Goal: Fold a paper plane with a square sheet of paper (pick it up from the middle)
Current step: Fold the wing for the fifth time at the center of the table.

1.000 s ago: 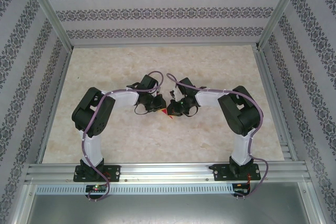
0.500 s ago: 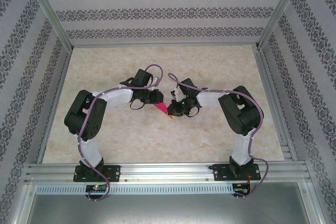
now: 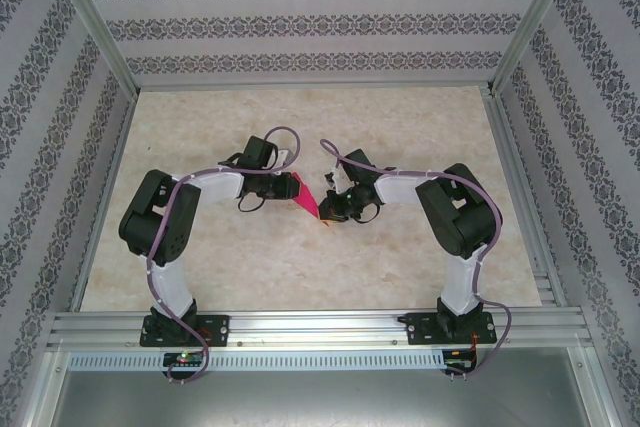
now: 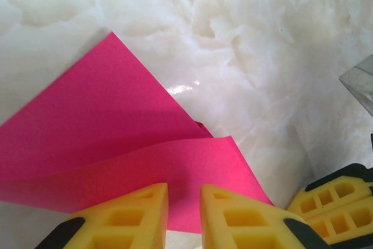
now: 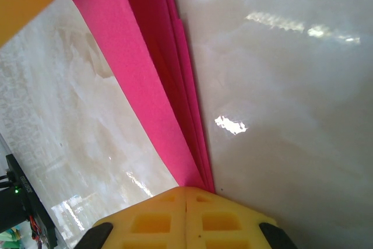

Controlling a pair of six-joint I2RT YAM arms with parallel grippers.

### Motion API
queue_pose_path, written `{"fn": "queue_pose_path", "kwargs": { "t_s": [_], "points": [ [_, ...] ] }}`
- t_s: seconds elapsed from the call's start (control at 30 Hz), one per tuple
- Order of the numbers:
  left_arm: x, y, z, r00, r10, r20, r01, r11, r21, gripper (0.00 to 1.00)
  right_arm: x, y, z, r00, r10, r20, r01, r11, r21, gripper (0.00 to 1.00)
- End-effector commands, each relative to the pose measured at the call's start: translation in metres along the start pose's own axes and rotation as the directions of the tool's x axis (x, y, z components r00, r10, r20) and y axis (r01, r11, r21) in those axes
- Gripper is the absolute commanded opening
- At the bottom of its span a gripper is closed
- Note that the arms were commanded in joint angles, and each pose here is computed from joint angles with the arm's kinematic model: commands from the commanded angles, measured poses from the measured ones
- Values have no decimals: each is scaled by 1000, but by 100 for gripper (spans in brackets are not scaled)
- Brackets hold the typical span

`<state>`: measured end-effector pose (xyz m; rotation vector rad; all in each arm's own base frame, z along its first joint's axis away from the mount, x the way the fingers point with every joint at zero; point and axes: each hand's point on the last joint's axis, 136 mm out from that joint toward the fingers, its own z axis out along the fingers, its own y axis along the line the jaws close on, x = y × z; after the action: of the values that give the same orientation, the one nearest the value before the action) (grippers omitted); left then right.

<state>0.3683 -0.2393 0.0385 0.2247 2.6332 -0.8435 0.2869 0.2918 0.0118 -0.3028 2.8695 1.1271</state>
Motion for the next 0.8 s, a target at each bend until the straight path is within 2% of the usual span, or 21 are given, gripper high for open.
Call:
{"fn": "queue_pose_path", "kwargs": {
  "t_s": [0.0, 0.4, 0.77],
  "points": [
    [-9, 11, 5, 999, 11, 31, -11, 1000, -3, 22, 30, -50, 10, 991, 111, -72, -99, 984, 149, 6],
    [-5, 38, 16, 998, -55, 20, 56, 997, -51, 21, 33, -52, 10, 990, 113, -80, -100, 983, 153, 6],
    [-18, 71, 7, 989, -132, 58, 139, 983, -120, 22, 48, -68, 8, 984, 143, -104, -120, 973, 198, 6]
  ]
}}
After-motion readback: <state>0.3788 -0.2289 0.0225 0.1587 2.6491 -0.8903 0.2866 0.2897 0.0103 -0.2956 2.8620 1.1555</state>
